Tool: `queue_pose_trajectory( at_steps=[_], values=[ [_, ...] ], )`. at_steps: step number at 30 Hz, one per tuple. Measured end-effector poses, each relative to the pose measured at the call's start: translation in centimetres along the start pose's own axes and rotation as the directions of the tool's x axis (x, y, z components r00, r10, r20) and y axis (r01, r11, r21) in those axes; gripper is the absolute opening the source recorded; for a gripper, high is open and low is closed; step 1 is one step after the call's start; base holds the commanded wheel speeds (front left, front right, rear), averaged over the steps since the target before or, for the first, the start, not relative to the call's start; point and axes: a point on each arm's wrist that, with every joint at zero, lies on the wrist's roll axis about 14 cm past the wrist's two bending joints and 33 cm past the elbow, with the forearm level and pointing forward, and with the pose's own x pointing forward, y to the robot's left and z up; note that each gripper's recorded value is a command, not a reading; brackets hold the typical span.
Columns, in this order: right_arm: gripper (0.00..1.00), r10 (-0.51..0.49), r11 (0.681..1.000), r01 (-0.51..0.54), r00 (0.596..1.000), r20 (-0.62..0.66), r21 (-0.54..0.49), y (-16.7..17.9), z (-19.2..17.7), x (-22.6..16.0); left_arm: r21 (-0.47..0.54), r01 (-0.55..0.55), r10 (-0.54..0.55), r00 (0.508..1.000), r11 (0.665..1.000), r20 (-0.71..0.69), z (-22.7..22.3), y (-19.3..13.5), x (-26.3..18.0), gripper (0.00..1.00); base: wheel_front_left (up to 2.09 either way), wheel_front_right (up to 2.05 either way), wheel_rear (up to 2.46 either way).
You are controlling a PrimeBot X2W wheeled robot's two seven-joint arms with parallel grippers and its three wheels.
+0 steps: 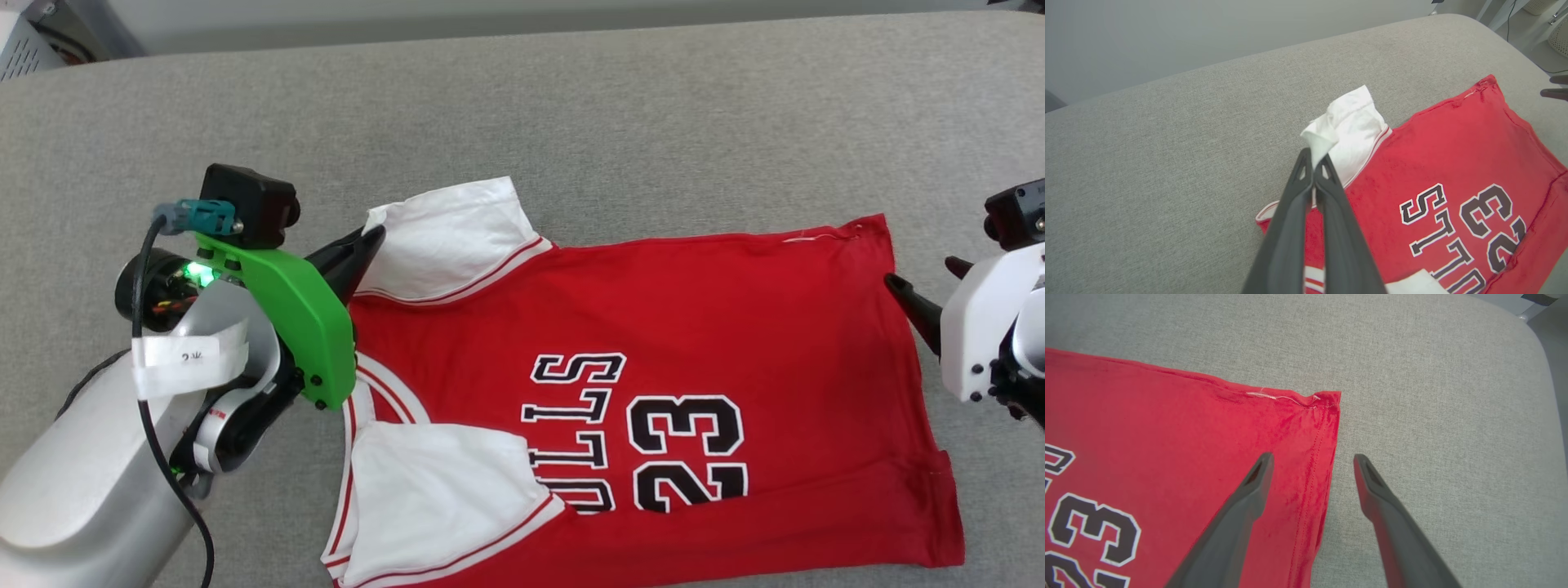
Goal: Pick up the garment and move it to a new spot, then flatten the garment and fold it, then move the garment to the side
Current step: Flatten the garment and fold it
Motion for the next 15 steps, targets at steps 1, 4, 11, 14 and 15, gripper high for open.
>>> queue_pose_trajectory(
  at_steps=[1,4,11,14,15],
  values=[
    [1.00,0.005,1.000,-0.005,1.000,-0.029,0.000,-0.1,-0.1,0.6,-0.004,-0.005,0.005,1.000,1.000,0.004,-0.1,0.0,-0.2,0.00,0.00,0.00,0.00],
    [1.00,0.001,1.000,-0.003,0.995,-0.095,-0.015,-0.5,-0.4,2.2,-0.016,-0.012,0.013,1.000,1.000,0.012,-0.3,-0.2,-0.7,0.00,0.00,0.00,0.00],
    [1.00,-0.005,0.998,-0.006,0.983,-0.184,-0.060,-0.8,-0.7,6.1,-0.031,-0.039,0.039,0.999,0.999,0.009,-1.1,0.4,-1.4,0.00,0.00,0.00,0.00],
    [1.00,-0.012,0.998,-0.004,0.971,-0.240,-0.068,-1.0,-1.8,7.5,-0.031,-0.049,0.049,0.999,0.998,0.002,-1.7,0.7,-1.5,0.00,0.00,0.00,0.00],
    [1.00,-0.017,0.997,-0.003,0.966,-0.260,-0.076,-1.0,-2.3,8.0,-0.034,-0.053,0.053,0.999,0.998,-0.005,-2.0,0.9,-1.5,0.00,0.00,0.00,0.00]
  ],
)
